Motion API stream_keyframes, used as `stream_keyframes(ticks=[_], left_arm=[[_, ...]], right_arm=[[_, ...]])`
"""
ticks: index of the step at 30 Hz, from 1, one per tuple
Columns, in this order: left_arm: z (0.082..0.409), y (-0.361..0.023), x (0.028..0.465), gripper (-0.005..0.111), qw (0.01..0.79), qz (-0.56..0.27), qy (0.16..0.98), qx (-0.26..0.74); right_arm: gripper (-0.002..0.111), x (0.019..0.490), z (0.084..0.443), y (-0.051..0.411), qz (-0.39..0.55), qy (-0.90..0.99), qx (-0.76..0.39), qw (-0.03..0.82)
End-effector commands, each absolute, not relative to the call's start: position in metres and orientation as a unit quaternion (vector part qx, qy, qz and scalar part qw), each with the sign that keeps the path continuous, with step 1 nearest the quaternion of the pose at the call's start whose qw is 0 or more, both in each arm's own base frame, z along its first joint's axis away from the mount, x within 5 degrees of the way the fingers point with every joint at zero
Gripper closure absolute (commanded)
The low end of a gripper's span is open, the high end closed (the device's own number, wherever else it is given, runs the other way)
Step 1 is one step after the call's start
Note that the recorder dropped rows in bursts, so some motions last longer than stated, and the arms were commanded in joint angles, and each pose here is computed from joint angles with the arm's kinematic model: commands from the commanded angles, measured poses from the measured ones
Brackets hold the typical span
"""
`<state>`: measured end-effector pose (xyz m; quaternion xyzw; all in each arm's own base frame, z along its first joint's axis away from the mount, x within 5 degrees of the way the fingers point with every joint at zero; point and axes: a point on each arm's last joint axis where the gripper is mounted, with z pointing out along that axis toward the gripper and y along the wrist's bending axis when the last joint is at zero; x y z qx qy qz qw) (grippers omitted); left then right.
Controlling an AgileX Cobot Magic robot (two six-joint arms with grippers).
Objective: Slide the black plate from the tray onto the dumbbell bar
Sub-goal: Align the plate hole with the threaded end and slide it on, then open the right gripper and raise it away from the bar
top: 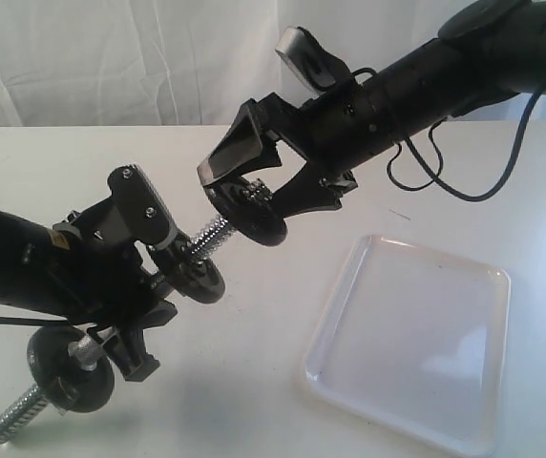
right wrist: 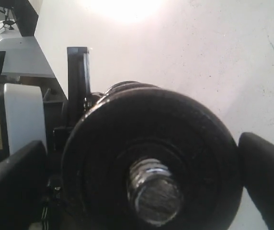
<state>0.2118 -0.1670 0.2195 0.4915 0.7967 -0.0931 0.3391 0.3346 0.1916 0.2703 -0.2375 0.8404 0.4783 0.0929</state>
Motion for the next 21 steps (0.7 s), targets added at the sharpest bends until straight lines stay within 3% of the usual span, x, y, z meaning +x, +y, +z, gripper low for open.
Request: stream_keyframes(ticks=[1,16,19,21], left_arm=[[0.252,-0.170,0.222,0.107,0.441,-0.086,0.772,0.450],[0.263,-0.167,0.219,0.107,0.463,-0.086,0.762,0.443],[0.266,-0.166,0.219,0.107,0.474,-0.084,0.759,0.439],[0.267,-0.166,0.220,0.107,0.480,-0.081,0.757,0.436]], right_arm=[[0.003,0.329,0.296,0.197,0.524,0.807,-0.246,0.118],[0.005,0.346,0.350,0.170,0.511,0.788,-0.263,0.220],[0.026,0.339,0.362,0.165,0.484,0.793,-0.284,0.236],[0.058,0.333,0.366,0.160,0.444,0.805,-0.307,0.244]])
